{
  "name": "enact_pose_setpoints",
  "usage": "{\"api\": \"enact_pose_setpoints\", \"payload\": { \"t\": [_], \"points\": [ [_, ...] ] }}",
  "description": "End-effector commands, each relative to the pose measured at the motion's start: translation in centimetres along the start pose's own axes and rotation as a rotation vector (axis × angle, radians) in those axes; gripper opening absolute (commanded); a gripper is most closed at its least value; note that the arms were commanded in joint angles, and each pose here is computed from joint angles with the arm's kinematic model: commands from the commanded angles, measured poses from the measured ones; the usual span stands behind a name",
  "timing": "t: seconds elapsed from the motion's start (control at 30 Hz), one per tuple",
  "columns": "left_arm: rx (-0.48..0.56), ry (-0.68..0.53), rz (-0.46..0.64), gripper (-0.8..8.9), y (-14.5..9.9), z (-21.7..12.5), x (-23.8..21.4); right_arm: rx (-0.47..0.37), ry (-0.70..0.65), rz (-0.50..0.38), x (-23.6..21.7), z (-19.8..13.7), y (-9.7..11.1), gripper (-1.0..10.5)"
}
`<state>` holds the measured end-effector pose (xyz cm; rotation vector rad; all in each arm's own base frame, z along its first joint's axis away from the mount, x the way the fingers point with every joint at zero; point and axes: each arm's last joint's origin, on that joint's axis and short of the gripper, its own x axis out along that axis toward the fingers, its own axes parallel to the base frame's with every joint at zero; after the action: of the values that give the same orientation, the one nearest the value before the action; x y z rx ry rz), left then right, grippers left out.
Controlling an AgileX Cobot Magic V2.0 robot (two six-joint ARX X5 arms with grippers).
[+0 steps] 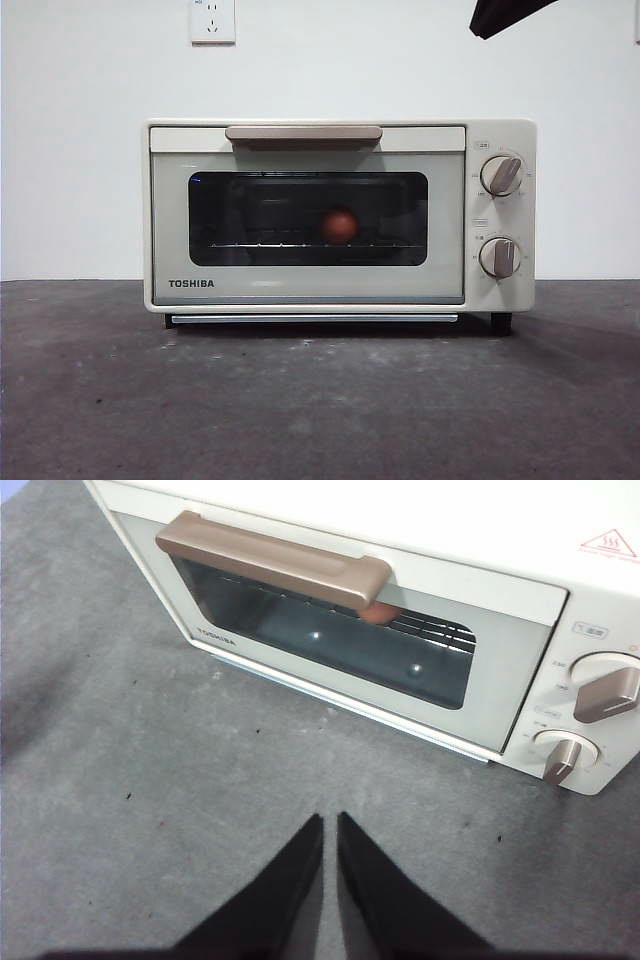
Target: Eggoven
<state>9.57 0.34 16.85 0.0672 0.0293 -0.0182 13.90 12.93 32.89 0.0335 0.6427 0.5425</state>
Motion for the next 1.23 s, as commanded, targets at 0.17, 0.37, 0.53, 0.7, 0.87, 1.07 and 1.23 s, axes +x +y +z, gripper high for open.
{"api": "enact_pose_setpoints", "payload": {
  "t": [0.17, 0.37, 0.53, 0.7, 0.87, 1.07, 1.23],
  "points": [
    [0.001, 0.136, -0.006, 0.08, -0.1, -2.0, 0.1, -0.016, -0.006, 0.005, 0.1, 0.2, 0.2, 0.1],
    [0.001, 0.15, -0.007, 0.08, -0.1, -2.1, 0.1, -0.016, -0.006, 0.004, 0.1, 0.2, 0.2, 0.1],
    [0.001, 0.15, -0.007, 0.08, -0.1, -2.1, 0.1, -0.016, -0.006, 0.005, 0.1, 0.2, 0.2, 0.1],
    [0.001, 0.15, -0.007, 0.08, -0.1, -2.1, 0.1, -0.016, -0.006, 0.005, 0.1, 0.2, 0.2, 0.1],
    [0.001, 0.15, -0.007, 0.08, -0.1, -2.1, 0.1, -0.016, -0.006, 0.004, 0.1, 0.2, 0.2, 0.1],
    [0.001, 0.15, -0.007, 0.08, -0.1, -2.1, 0.1, -0.032, -0.135, -0.115, -2.2, 0.7, -1.2, 0.1],
    [0.001, 0.15, -0.007, 0.08, -0.1, -2.1, 0.1, 0.027, -0.34, -0.17, -4.2, -0.1, -4.2, 0.1]
  ]
}}
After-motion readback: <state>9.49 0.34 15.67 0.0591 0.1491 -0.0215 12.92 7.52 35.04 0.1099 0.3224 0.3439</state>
